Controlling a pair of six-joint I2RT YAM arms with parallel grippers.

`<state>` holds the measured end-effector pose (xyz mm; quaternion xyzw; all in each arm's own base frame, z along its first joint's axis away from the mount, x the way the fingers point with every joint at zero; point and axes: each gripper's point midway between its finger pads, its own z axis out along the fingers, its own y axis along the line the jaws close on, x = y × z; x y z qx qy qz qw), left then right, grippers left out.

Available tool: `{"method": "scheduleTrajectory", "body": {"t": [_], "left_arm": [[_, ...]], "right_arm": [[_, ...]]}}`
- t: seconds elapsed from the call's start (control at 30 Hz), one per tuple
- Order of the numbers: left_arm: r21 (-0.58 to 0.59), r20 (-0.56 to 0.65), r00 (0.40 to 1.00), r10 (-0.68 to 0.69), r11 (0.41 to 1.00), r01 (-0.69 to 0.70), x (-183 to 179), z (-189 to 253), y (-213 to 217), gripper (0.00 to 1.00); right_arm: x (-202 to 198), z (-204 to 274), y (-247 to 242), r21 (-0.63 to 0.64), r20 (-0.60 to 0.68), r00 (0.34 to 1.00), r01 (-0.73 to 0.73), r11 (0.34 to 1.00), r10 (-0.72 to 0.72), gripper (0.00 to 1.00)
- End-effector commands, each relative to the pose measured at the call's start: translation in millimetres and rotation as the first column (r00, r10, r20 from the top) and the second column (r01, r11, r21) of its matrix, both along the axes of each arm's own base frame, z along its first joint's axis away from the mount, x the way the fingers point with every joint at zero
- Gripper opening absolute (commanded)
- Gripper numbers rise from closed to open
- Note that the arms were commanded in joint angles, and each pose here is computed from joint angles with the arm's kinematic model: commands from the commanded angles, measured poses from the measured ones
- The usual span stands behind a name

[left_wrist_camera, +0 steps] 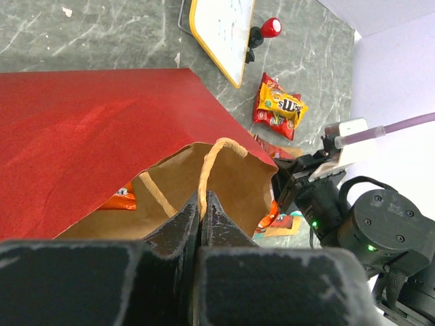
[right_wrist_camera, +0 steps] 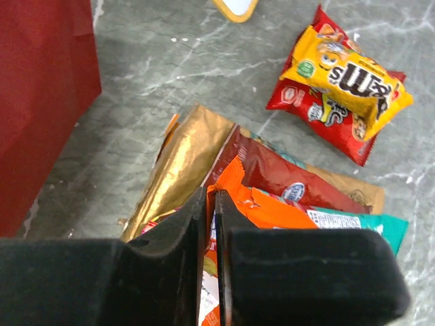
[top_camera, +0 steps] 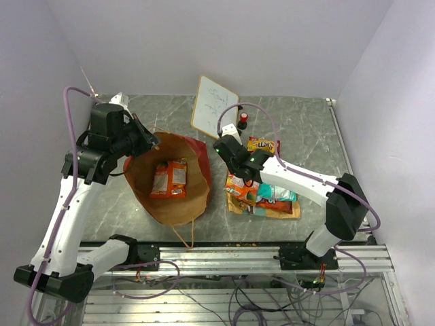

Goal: Take the snacks out of the paper bag
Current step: Place the snack at the center of the board, then take out the snack from the paper bag.

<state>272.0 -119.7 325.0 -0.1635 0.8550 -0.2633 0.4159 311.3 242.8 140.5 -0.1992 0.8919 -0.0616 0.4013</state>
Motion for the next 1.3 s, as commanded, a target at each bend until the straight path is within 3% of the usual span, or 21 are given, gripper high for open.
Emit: {"method": "scheduleTrajectory", "body": {"t": [0.0, 0.17, 0.3, 0.37, 0.7, 0.97, 1.1, 1.27], "left_arm": [[0.003, 0.066, 0.997, -0.032, 0.999, 0.032, -2, 18, -2, 0.07], [-0.025, 0.049, 0.995, -0.087, 0.996, 0.088, -7, 5, -12, 0.07], [-0.049, 0.079, 0.99, -0.113, 0.992, 0.117, -10, 7, -17, 0.07], [-0.035, 0.066, 0.989, -0.136, 0.99, 0.139, -10, 4, -19, 0.07], [-0.061, 0.028, 0.977, -0.21, 0.975, 0.212, -11, -7, -32, 0.07], [-0.031, -0.001, 0.971, -0.241, 0.97, 0.241, -10, -9, -33, 0.07], [-0.036, -0.009, 0.968, -0.251, 0.967, 0.251, -9, -13, -35, 0.07], [-0.054, -0.02, 0.963, -0.27, 0.962, 0.269, -8, -16, -40, 0.07]], "right_arm": [[9, -4, 16, 0.068, 0.022, 0.999, -0.03, 0.997, 0.029, 0.13], [8, 0, 8, 0.006, 0.031, 0.998, -0.052, 0.999, 0.051, 0.24], [6, 34, -6, 0.003, 0.075, 0.997, -0.021, 1.0, 0.021, 0.46], [1, 53, -9, 0.041, 0.089, 0.996, -0.016, 0.999, 0.012, 0.52], [-47, 78, -1, 0.347, 0.075, 0.991, -0.127, 0.929, 0.108, 0.55], [-78, 128, 36, 0.543, 0.139, 0.95, -0.31, 0.78, 0.281, 0.62], [-100, 154, 73, 0.561, 0.22, 0.901, -0.43, 0.707, 0.373, 0.65], [-150, 152, 139, 0.485, 0.3, 0.782, -0.618, 0.618, 0.547, 0.68]]}}
